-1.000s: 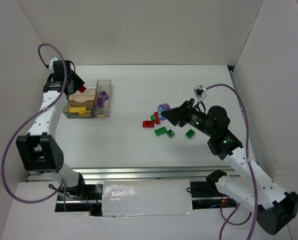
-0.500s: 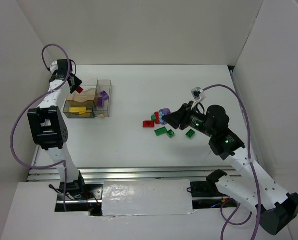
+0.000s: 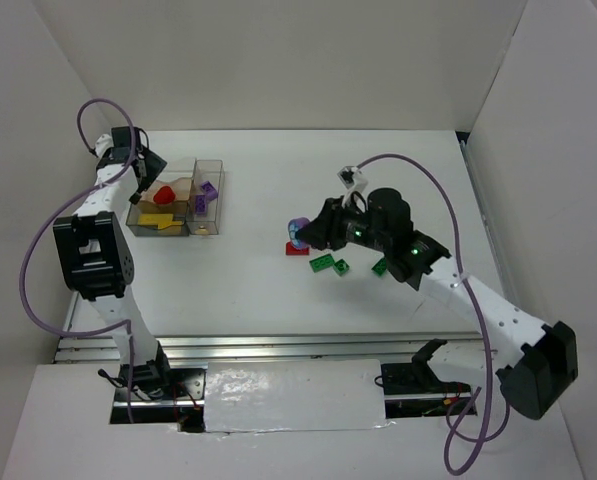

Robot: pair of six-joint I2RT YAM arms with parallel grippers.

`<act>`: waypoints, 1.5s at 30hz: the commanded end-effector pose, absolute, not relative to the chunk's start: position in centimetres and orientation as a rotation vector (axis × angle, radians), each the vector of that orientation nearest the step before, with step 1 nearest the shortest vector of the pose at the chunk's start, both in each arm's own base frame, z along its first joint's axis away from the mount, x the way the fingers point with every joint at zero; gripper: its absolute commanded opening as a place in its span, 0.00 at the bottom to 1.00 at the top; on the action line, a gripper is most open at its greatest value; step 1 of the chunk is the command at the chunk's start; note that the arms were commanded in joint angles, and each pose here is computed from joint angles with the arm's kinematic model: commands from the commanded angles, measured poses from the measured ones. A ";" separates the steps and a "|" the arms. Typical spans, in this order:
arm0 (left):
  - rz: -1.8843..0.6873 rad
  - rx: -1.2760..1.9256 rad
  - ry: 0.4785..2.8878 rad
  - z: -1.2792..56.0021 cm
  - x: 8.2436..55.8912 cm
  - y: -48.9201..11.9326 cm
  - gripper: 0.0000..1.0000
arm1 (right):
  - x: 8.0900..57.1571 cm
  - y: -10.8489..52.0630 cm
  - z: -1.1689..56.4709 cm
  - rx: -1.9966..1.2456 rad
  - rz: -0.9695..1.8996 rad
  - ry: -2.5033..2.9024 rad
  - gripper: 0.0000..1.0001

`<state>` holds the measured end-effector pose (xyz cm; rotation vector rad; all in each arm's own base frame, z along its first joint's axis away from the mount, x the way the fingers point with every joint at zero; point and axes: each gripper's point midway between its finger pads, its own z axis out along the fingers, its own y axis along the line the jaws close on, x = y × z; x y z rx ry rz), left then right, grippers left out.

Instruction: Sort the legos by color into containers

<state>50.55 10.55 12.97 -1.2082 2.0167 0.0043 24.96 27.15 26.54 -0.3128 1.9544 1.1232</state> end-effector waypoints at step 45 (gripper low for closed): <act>-0.272 -0.457 2.038 23.6 27.4 0.2 0.99 | 43.0 41.1 25.6 0.067 0.772 1.940 1.00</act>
